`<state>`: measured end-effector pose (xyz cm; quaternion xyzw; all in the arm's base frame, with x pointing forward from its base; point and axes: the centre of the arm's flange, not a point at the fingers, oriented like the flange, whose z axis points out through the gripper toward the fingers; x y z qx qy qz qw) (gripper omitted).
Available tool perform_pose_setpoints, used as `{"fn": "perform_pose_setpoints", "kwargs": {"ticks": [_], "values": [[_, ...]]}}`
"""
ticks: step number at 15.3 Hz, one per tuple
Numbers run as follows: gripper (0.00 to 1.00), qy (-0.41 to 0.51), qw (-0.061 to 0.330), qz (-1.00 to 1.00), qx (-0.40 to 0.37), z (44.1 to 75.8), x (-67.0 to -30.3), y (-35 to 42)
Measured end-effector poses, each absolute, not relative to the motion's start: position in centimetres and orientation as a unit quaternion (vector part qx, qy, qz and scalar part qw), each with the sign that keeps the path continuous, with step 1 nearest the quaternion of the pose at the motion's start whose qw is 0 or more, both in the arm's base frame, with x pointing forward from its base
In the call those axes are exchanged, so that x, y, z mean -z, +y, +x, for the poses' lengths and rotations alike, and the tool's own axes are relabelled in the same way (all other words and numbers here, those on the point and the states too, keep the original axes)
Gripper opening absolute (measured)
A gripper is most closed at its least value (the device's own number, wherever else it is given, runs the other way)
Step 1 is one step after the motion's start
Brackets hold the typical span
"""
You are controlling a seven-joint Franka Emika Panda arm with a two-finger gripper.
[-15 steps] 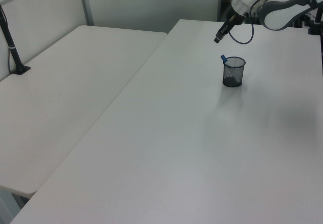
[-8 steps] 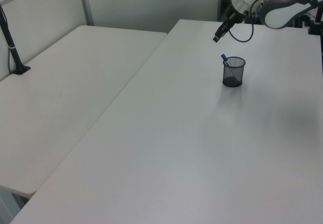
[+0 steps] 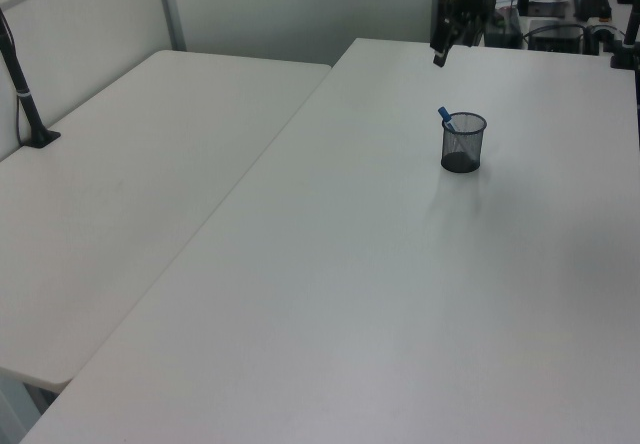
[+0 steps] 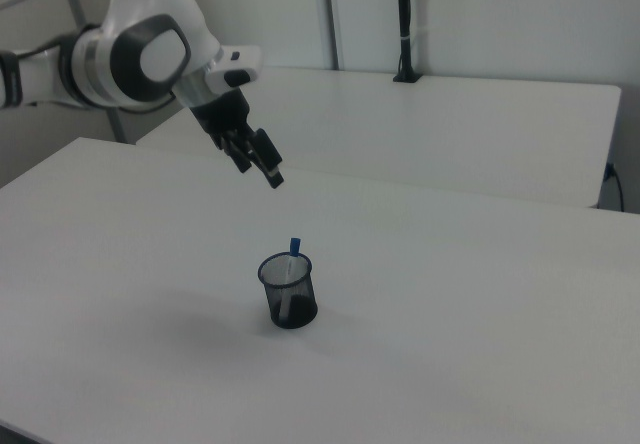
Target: Insert the marker
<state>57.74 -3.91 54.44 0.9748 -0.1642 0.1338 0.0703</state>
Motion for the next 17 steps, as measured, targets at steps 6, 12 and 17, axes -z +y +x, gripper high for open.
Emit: {"fn": "perform_pose_setpoints", "kwargs": {"ticks": [6,12,17], "values": [[1.0,-0.185,0.023,0.982,-0.03,55.4,-60.7,-3.2],[1.0,-0.097,0.016,0.995,-0.024,54.9,-62.2,-2.8],[1.0,-0.07,0.016,0.997,-0.037,55.1,-62.5,-2.7]]}}
